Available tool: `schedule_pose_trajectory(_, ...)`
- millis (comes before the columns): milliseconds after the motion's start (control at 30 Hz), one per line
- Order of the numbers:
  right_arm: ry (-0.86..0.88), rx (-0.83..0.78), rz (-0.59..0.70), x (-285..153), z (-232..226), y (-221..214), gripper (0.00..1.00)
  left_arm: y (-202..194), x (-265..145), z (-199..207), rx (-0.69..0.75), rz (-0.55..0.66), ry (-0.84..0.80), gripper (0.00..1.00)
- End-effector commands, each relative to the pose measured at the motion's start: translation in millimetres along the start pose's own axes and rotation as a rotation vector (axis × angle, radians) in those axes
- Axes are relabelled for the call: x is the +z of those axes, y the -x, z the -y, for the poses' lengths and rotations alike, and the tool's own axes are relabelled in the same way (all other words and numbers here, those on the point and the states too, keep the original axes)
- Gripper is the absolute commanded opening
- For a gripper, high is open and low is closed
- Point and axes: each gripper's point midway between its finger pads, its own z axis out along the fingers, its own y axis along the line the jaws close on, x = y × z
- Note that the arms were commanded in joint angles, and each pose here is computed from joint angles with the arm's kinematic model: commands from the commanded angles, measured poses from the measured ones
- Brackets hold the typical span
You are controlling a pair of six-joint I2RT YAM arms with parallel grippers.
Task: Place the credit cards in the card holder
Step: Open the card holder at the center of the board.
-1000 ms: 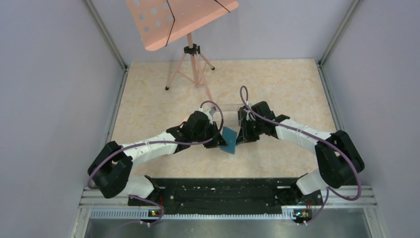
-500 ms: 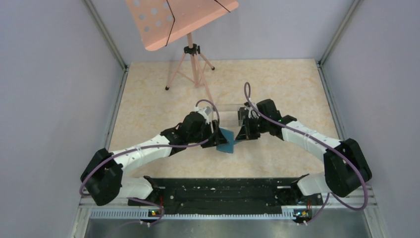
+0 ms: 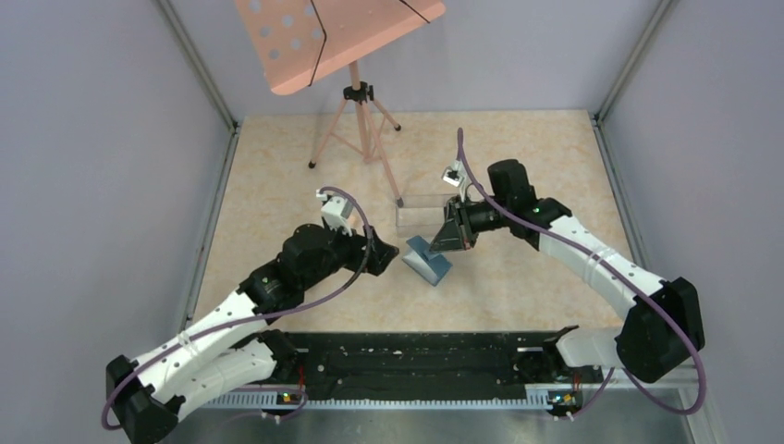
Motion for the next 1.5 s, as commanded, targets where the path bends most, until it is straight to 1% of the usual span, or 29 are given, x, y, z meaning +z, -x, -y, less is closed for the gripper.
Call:
schedule_pose_trajectory(0, 0.191, -0.131, 0.022, -16.1, -48.4, 21.3, 0.00, 7.3, -7.7, 12.4, 0.231, 0.056, -0.128, 0.92)
schedule_pose_trajectory(67, 0.239, -0.133, 0.011, -18.5, -57.3, 23.0, 0.00, 3.8, -9.4, 24.1, 0.296, 0.050, -0.211, 0.92)
schedule_pose_trajectory(200, 0.321, -0.133, -0.011, -23.4, -72.3, 22.1, 0.00, -4.5, -8.5, 37.6, 0.409, 0.038, -0.327, 0.93)
schedule_pose_trajectory(400, 0.399, -0.135, -0.031, -30.9, -87.5, 19.4, 0.00, -11.9, -2.3, 61.8, 0.549, 0.072, -0.517, 0.95)
schedule_pose_trajectory(467, 0.413, -0.131, -0.037, -31.9, -89.7, 17.7, 0.00, -9.9, 2.3, 69.1, 0.560, 0.081, -0.554, 0.97)
schedule_pose_trajectory(700, 0.436, -0.119, -0.054, -31.1, -92.3, 13.2, 0.00, -12.3, 24.0, 93.0, 0.585, 0.023, -0.691, 0.97)
schedule_pose_trajectory(833, 0.439, -0.111, -0.059, -30.4, -91.4, 11.9, 0.00, -9.0, 34.0, 101.1, 0.570, 0.016, -0.719, 0.97)
schedule_pose_trajectory(1000, 0.438, -0.104, -0.062, -29.2, -89.4, 10.1, 0.00, -3.1, 31.9, 107.7, 0.582, 0.049, -0.749, 0.97)
schedule_pose_trajectory(1067, 0.431, -0.103, -0.061, -28.4, -88.3, 10.5, 0.00, -4.9, 27.3, 111.3, 0.588, 0.047, -0.779, 0.95)
schedule_pose_trajectory(1133, 0.423, -0.105, -0.058, -27.8, -87.2, 11.5, 0.00, -10.1, 24.3, 112.6, 0.585, 0.025, -0.805, 0.87)
schedule_pose_trajectory(1200, 0.403, -0.102, -0.053, -26.2, -84.1, 13.2, 0.00, -16.5, 21.4, 112.8, 0.575, -0.006, -0.825, 0.72)
schedule_pose_trajectory(1300, 0.364, -0.093, -0.044, -22.6, -78.2, 16.8, 0.00, -23.8, 18.4, 111.5, 0.555, -0.035, -0.836, 0.53)
schedule_pose_trajectory(1367, 0.334, -0.091, -0.034, -20.8, -73.8, 19.7, 0.00, -25.8, 16.3, 109.7, 0.550, -0.042, -0.832, 0.33)
schedule_pose_trajectory(1433, 0.303, -0.089, -0.026, -19.0, -69.7, 21.9, 0.00, -27.1, 15.6, 106.8, 0.547, -0.056, -0.813, 0.09)
schedule_pose_trajectory(1467, 0.281, -0.087, -0.018, -18.3, -66.5, 23.7, 0.00, -27.8, 15.8, 104.7, 0.544, -0.064, -0.799, 0.01)
